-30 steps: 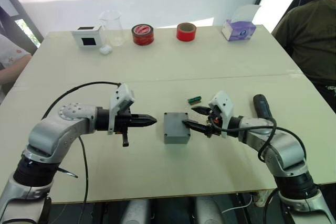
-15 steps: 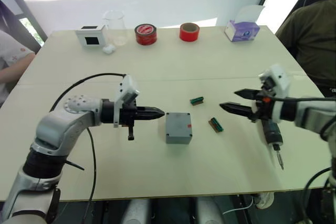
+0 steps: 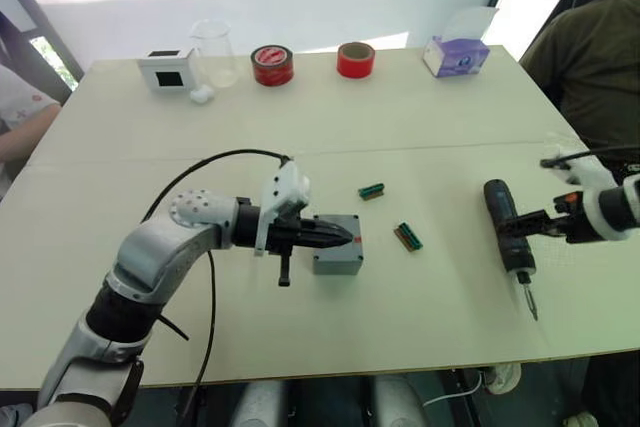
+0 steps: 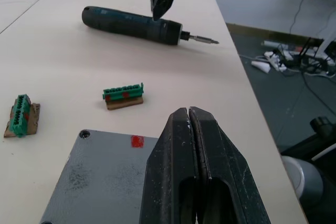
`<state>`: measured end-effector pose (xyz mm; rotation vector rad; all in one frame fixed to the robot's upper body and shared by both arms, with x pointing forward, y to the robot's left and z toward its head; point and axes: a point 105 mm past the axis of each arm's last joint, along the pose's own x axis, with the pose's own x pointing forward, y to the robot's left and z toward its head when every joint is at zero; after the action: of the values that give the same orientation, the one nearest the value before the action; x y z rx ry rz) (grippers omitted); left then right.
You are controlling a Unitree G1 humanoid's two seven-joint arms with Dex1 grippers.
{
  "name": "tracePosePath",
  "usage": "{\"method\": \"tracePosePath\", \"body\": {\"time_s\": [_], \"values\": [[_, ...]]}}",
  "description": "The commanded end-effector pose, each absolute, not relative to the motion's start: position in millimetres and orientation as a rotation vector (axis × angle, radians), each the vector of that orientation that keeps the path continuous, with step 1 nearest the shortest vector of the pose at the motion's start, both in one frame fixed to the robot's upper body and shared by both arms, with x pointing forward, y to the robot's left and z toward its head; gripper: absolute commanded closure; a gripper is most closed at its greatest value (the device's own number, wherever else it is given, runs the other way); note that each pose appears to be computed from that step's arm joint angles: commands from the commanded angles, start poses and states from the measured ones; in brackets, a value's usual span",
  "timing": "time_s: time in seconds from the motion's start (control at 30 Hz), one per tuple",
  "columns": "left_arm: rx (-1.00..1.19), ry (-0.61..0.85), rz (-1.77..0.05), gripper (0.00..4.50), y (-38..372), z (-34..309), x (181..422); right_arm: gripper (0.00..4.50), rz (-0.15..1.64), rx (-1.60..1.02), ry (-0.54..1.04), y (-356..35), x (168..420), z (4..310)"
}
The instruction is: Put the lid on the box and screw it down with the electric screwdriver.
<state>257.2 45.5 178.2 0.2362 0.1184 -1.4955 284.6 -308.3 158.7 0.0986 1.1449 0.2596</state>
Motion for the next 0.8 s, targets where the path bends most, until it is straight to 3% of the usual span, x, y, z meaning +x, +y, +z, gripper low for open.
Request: {"method": "tracePosePath", "body": {"time_s": [0.03,0.5,0.6,0.8], "values": [[0.247,0.087,-1.5,4.5,40.8,182.4,248.6,0.04,0.247,0.074,1.127,-318.5,285.5,170.7],[0.223,0.107,-1.476,4.5,42.8,184.2,240.1,0.04,0.287,-0.027,1.259,-322.2,300.8,134.4],[0.222,0.115,-1.464,4.5,45.1,184.0,240.4,0.65,0.314,-0.063,1.288,-319.5,301.6,129.2],[0.3,0.152,-1.41,4.5,59.7,181.1,246.3,2.65,0.351,-0.124,1.317,-308.5,306.9,121.9]]}}
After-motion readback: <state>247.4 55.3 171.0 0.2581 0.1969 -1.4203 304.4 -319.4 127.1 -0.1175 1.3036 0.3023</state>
